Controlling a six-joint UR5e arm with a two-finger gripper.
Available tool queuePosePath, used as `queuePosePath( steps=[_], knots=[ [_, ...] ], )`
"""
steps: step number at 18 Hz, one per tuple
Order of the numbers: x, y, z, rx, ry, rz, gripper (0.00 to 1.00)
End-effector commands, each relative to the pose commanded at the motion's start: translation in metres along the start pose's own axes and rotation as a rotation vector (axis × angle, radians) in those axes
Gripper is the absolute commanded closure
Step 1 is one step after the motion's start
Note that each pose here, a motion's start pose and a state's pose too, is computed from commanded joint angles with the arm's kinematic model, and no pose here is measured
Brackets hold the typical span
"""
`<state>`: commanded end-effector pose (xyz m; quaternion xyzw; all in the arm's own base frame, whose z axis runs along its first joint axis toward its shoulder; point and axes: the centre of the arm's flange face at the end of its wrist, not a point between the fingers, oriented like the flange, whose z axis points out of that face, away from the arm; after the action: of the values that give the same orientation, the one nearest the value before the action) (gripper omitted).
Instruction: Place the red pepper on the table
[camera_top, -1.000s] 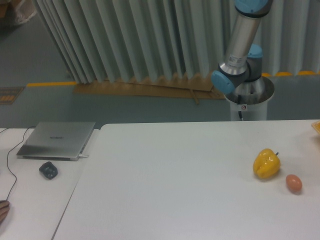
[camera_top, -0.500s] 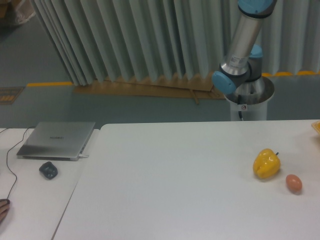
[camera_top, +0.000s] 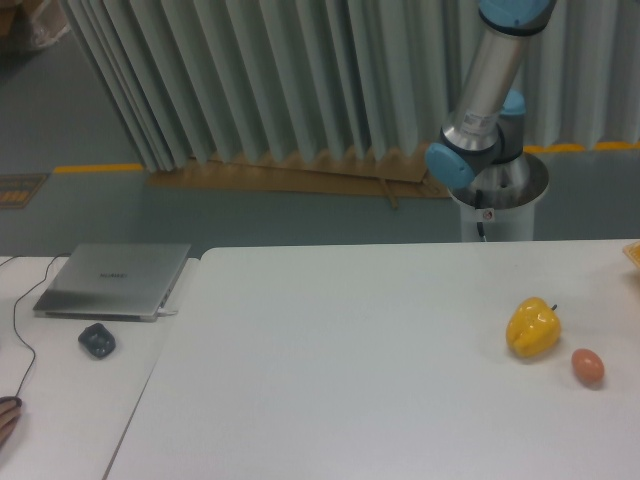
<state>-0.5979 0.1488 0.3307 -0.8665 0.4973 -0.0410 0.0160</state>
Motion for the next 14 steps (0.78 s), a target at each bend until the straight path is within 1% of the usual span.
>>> queuePosePath(
  steps=[3, 7, 14],
  knots=[
    [0.004, -0.002, 0.000, 0.007, 0.006, -0.001, 0.00],
    [0.008, -0.003, 0.026, 0.052, 0.022, -0.010, 0.00],
    [0.008, -0.007, 0.038, 0.075, 0.039, -0.008, 0.00]
  ],
)
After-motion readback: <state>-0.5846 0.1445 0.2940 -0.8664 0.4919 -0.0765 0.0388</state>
